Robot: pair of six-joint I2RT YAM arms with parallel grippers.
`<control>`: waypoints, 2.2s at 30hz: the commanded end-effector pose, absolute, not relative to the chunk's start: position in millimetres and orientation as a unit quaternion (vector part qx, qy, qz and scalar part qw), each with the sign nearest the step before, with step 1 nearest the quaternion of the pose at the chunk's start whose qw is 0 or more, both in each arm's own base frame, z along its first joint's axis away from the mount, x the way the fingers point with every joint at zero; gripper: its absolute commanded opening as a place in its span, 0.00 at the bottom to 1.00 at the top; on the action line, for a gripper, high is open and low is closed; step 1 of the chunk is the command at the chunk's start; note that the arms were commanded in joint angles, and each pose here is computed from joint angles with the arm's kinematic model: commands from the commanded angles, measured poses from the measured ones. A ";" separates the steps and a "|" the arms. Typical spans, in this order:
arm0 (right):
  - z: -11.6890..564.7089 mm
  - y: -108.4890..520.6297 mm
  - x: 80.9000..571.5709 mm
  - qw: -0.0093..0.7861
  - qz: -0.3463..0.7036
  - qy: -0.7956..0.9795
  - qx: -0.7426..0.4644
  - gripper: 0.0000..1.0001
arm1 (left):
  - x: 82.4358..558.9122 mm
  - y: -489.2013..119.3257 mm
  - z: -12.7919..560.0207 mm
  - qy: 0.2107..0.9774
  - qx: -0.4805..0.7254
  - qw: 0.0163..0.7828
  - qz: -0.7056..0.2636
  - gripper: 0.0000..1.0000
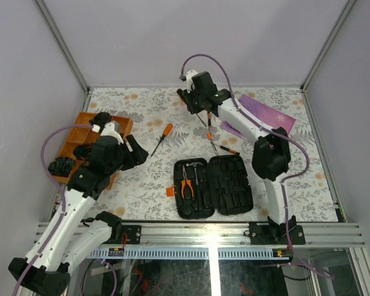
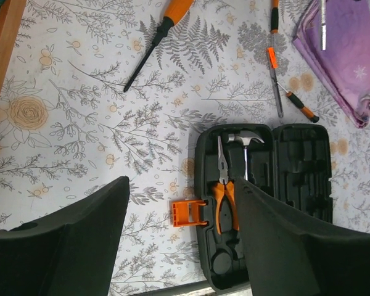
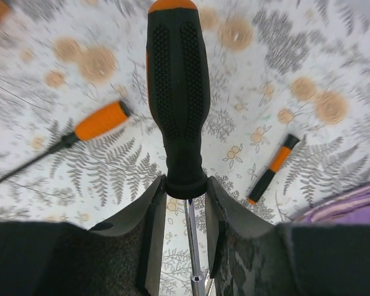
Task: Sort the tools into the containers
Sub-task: Pick up the screwdriver from the center of the board.
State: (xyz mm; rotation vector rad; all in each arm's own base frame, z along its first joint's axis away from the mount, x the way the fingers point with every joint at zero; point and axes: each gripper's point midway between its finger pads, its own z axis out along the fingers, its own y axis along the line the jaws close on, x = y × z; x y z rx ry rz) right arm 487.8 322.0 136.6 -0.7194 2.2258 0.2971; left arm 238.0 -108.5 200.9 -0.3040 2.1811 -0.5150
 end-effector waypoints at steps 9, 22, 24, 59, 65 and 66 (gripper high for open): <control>251.1 282.1 422.9 0.493 0.176 0.828 -0.200 0.00 | 219.1 -138.3 330.1 0.840 -0.134 0.414 -0.325 0.77; 229.6 224.7 336.8 0.470 0.183 0.851 -0.149 0.00 | 193.9 -173.4 410.4 0.798 -0.135 0.364 -0.462 0.79; 223.5 221.7 330.8 0.464 0.183 0.854 -0.147 0.00 | 193.1 -174.3 406.9 0.798 -0.136 0.359 -0.464 0.79; 184.8 207.2 294.5 0.430 0.201 0.871 -0.126 0.00 | 182.5 -166.0 436.8 0.764 -0.112 0.417 -0.480 0.84; 187.5 204.7 294.9 0.441 0.201 0.867 -0.118 0.00 | 184.0 -170.6 429.0 0.768 -0.112 0.402 -0.485 0.86; 188.7 203.9 295.5 0.446 0.200 0.865 -0.116 0.00 | 185.3 -171.8 426.8 0.768 -0.114 0.399 -0.487 0.86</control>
